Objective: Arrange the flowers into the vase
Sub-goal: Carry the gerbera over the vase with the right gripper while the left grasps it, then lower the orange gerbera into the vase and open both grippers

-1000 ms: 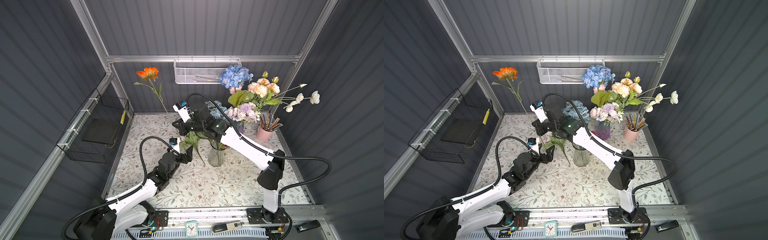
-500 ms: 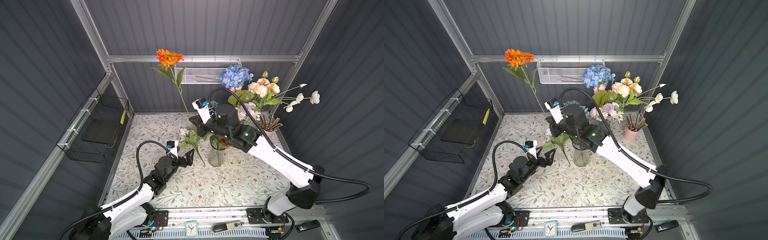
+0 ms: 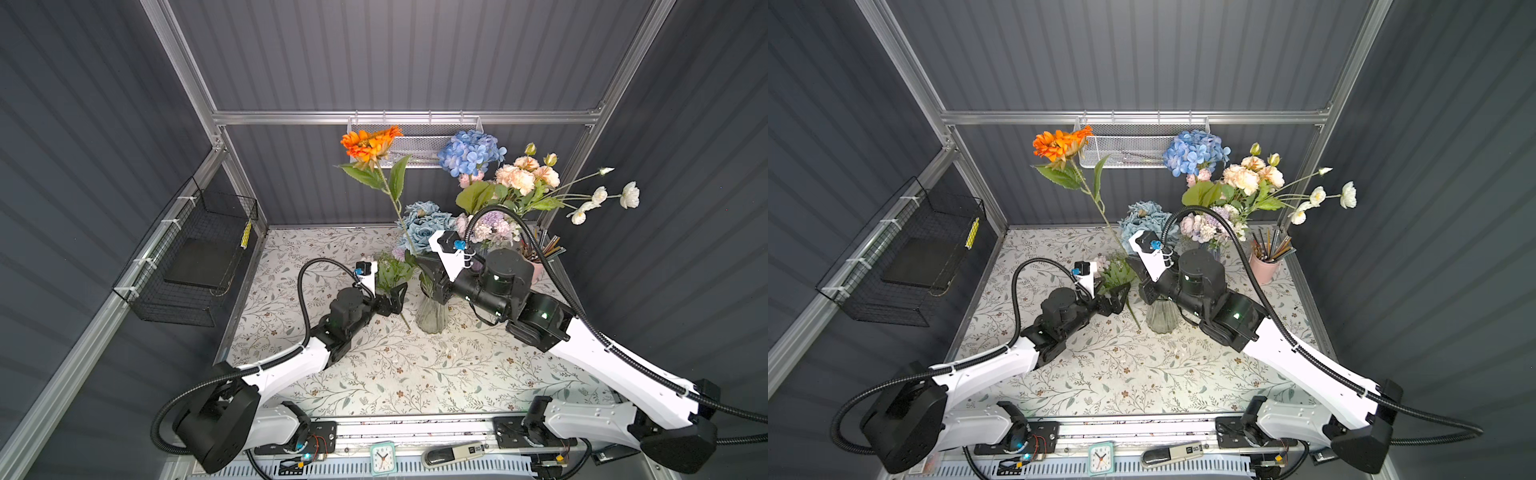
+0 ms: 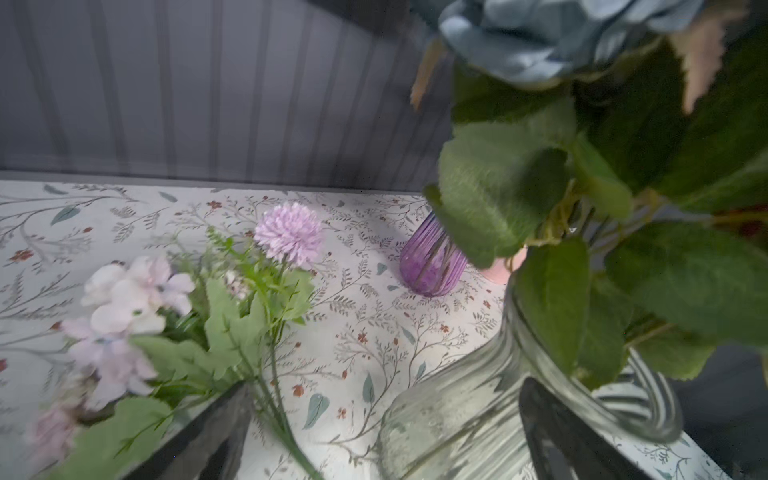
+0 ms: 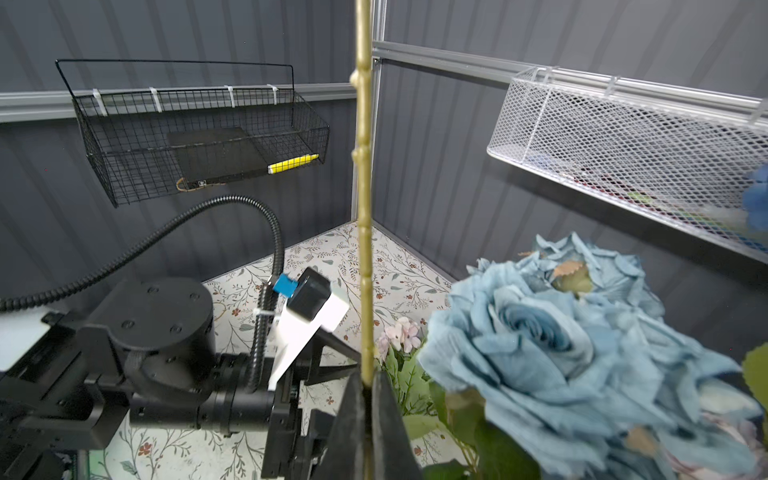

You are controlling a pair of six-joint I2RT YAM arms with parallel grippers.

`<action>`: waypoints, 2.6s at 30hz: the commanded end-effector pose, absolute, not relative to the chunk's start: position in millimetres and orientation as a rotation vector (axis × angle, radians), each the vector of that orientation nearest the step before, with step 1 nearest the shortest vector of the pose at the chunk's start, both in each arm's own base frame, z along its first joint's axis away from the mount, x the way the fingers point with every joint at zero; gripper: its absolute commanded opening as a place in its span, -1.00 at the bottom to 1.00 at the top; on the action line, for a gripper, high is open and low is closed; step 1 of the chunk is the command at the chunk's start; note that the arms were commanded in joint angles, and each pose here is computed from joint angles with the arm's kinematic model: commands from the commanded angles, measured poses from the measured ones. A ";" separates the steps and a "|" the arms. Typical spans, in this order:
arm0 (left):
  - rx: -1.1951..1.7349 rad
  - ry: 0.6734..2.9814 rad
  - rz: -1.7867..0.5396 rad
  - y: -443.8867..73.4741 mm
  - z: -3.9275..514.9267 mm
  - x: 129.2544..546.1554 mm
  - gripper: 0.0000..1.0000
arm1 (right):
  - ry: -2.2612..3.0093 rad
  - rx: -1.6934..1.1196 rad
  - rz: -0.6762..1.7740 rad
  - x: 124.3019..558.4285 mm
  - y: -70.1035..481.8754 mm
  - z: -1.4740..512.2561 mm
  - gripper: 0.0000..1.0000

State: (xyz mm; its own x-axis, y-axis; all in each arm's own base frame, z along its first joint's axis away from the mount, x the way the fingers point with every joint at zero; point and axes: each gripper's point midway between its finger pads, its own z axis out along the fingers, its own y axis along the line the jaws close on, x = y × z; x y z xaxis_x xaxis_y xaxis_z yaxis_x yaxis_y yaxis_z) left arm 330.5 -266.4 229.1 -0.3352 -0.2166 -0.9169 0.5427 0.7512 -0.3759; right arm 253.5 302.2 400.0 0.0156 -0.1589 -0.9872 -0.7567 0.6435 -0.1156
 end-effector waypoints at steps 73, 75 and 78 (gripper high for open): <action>0.518 1.326 -1.275 -298.3 399.2 286.0 -1.00 | 1.655 -0.790 0.167 288.5 256.7 247.6 -1.00; 0.523 1.361 -1.247 -299.9 387.8 286.8 -1.00 | 1.666 -0.791 0.173 287.8 257.0 246.1 -0.97; 0.548 1.410 -1.165 -308.3 367.5 285.3 -1.00 | 1.655 -0.792 0.215 281.7 257.6 256.2 -0.49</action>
State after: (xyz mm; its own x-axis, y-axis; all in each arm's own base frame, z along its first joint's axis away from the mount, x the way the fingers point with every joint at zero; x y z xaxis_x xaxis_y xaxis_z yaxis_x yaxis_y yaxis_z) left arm 291.1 -303.9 380.7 -0.2537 -0.3462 -0.9032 0.8612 0.3442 -0.3739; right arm 284.4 260.5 250.6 -0.0393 -0.3765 -0.9256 -0.5981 0.7509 -0.2800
